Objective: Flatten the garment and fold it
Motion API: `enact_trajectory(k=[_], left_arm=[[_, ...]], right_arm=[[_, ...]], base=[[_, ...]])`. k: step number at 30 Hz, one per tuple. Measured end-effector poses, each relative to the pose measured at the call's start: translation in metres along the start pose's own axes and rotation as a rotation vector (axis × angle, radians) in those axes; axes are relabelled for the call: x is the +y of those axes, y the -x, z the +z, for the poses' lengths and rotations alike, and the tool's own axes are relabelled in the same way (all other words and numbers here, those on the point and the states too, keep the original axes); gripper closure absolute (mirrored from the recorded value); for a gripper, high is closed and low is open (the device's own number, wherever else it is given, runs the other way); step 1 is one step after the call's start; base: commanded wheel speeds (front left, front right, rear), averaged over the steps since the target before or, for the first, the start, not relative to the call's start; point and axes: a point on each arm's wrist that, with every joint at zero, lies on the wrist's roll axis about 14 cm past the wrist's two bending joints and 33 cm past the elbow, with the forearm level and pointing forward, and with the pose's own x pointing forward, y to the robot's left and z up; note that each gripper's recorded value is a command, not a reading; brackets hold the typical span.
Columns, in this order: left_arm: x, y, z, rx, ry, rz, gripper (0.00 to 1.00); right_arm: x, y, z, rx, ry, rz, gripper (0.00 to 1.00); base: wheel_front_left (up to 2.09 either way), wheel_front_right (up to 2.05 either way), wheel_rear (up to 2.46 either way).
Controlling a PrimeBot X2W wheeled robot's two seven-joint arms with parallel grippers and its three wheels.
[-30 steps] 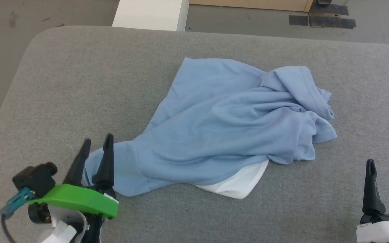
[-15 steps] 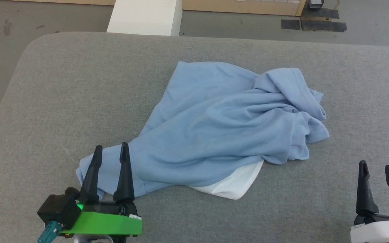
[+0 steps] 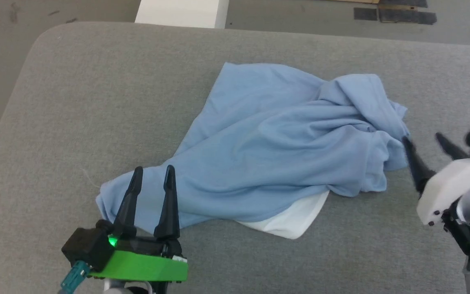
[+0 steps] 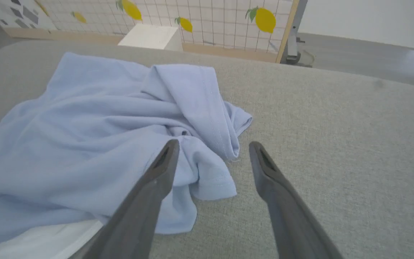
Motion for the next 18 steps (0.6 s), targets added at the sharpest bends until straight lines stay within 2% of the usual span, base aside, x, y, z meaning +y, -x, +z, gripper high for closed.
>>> enact_trajectory(k=[2,3,5,13,14,15,16,18], left_arm=[[0.002,0.0,0.0,-0.002,0.002,0.01,0.0],[0.008,0.002,-0.001,0.006,0.003,0.034,0.0],[0.013,0.005,-0.002,0.011,0.001,0.053,0.0],[0.021,0.012,-0.003,0.018,-0.005,0.083,0.0],[0.021,0.012,-0.003,0.019,-0.005,0.083,0.0],[0.021,0.012,-0.003,0.019,-0.006,0.084,0.0],[0.022,0.013,-0.002,0.018,-0.006,0.085,0.0],[0.022,0.013,-0.001,0.013,-0.005,0.084,0.0]], right_arm=[[0.011,-0.005,-0.012,0.097,0.027,0.046,0.0],[0.03,-0.009,-0.03,0.208,0.033,0.114,0.0],[0.047,-0.012,-0.046,0.275,0.047,0.161,0.0],[0.052,-0.02,-0.104,0.427,0.117,0.176,0.0],[0.052,-0.024,-0.103,0.416,0.119,0.175,0.7],[0.053,-0.027,-0.101,0.403,0.119,0.175,0.94],[0.054,-0.03,-0.097,0.386,0.111,0.174,1.0],[0.057,-0.033,-0.089,0.348,0.095,0.18,1.0]], base=[[0.0,0.0,0.0],[0.0,0.0,0.0],[0.0,0.0,0.0],[0.0,0.0,0.0],[0.0,0.0,0.0],[0.0,0.0,0.0],[0.0,0.0,0.0],[0.0,0.0,0.0]])
